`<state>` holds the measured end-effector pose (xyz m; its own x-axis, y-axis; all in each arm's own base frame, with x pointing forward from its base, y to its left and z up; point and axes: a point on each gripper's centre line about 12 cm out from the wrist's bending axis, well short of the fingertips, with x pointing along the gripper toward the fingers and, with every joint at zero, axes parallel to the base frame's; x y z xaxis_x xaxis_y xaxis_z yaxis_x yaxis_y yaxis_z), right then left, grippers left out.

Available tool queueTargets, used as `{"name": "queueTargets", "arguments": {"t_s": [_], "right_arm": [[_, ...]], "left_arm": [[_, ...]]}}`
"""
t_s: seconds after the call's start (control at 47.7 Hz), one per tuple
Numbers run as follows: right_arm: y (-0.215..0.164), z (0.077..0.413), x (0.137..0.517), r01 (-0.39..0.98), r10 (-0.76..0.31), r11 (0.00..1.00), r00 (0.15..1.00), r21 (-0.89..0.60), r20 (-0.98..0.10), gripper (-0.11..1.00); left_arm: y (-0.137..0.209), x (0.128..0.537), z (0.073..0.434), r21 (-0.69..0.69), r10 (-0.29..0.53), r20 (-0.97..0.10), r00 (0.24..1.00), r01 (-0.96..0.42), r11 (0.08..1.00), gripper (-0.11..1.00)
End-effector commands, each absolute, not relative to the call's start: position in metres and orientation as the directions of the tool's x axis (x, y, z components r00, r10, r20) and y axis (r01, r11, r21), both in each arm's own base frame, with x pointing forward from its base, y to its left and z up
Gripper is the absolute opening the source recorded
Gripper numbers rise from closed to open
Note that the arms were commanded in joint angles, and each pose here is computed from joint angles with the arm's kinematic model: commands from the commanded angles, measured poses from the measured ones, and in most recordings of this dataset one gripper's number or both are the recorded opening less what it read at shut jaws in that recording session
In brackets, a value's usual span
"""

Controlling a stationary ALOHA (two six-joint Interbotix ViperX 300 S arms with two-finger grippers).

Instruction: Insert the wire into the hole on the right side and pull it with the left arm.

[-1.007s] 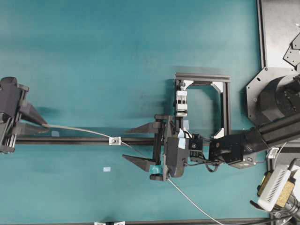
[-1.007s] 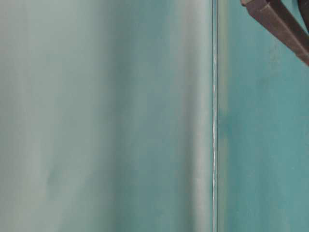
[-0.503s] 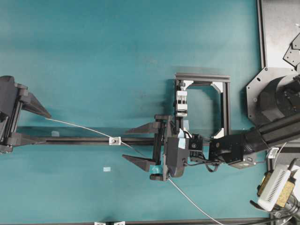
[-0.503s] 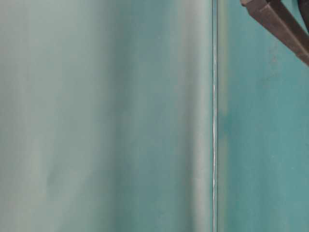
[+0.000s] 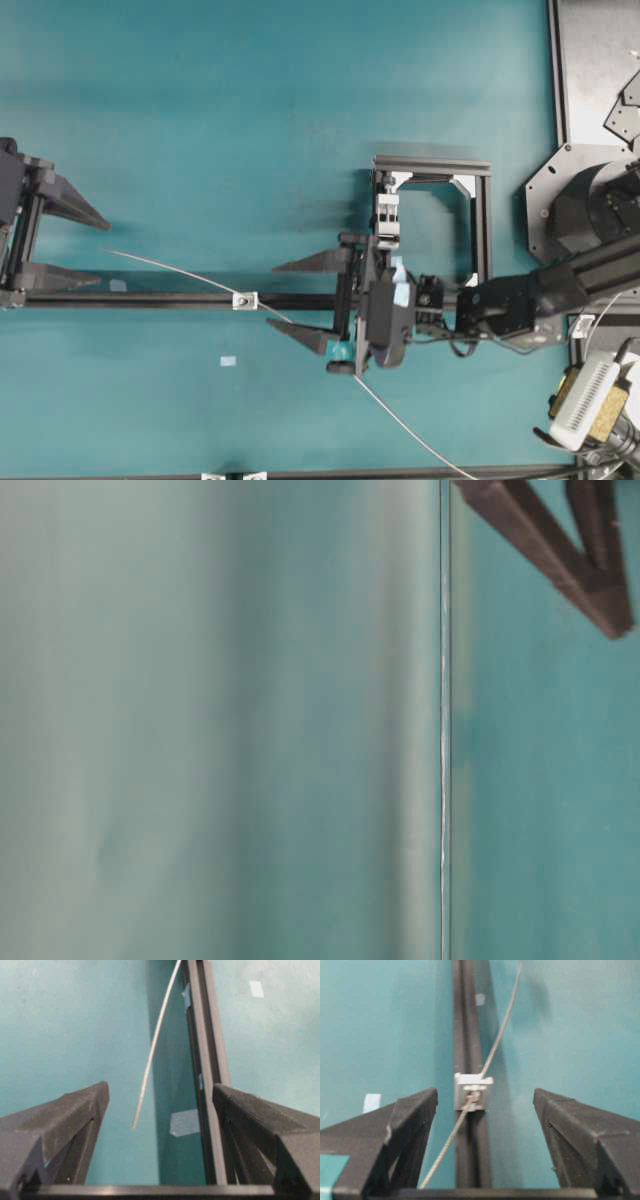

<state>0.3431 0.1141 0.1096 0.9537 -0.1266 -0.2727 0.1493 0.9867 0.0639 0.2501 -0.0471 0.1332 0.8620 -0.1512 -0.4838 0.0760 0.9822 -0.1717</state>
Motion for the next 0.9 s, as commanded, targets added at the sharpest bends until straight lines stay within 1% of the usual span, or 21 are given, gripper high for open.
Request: {"name": "queueTargets", "arguments": {"t_s": [0.0,0.377,0.65,0.881], "right_arm": [[0.109,0.128,0.344,0.157,-0.135,0.984,0.965,0.084,-0.226,0.84],[0.090,0.143,0.336,0.184,-0.170,0.981,0.964,0.053,-0.202,0.84],[0.084,0.147,0.333,0.191,-0.179,0.980,0.963,0.046,-0.201,0.84],[0.083,0.145,0.332,0.193,-0.181,0.980,0.962,0.043,-0.204,0.84]], "left_arm": [[-0.042,0.253,0.139,-0.171,-0.134,-0.463,0.876,0.060,0.984,0.85],[-0.029,0.259,0.144,-0.161,-0.088,-0.442,0.893,0.018,0.987,0.85],[-0.028,0.262,0.149,-0.066,-0.085,-0.396,0.914,0.064,0.996,0.84],[-0.027,0.262,0.152,-0.058,-0.085,-0.366,0.927,0.068,0.996,0.84]]}}
